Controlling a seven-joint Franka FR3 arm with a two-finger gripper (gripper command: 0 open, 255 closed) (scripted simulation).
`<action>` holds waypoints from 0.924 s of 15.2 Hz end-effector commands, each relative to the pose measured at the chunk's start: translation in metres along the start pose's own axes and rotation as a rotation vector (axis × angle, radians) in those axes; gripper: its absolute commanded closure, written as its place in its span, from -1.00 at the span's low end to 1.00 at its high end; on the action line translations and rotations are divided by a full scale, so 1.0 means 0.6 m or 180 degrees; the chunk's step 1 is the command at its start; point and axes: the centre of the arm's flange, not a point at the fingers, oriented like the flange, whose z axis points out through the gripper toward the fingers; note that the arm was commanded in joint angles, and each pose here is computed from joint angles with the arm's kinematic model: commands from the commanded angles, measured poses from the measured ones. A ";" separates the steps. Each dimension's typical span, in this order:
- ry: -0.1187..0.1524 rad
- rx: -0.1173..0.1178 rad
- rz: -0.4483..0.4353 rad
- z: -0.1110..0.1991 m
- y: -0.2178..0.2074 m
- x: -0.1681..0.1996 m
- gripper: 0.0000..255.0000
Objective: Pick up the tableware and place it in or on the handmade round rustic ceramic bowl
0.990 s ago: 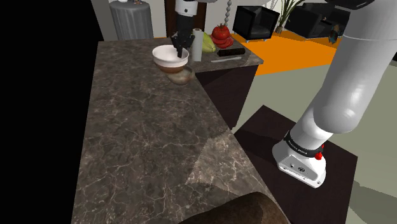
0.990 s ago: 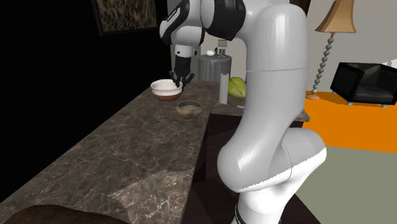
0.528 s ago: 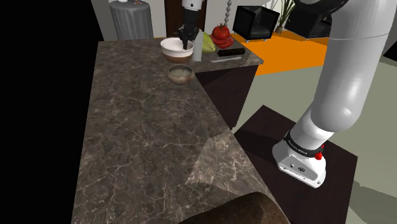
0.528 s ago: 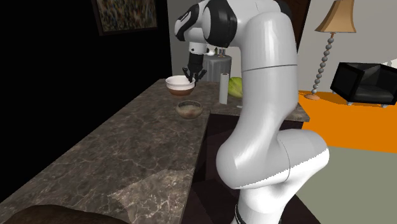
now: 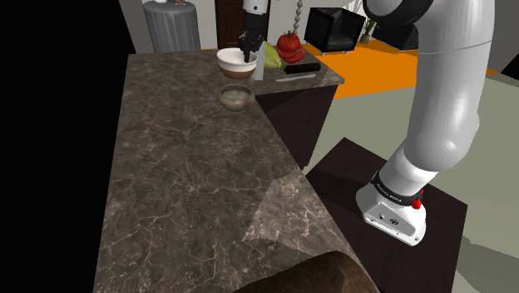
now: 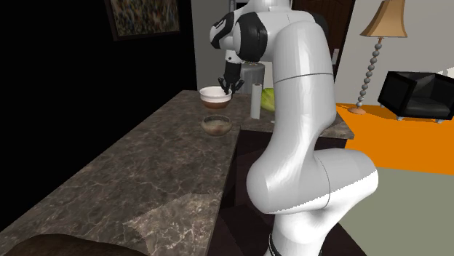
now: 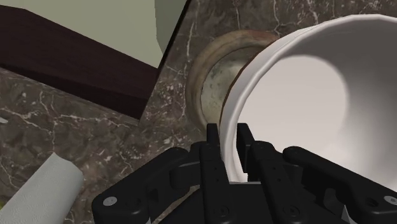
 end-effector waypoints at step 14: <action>0.0003 0.0000 -0.0001 0.106 0.015 0.000 1.00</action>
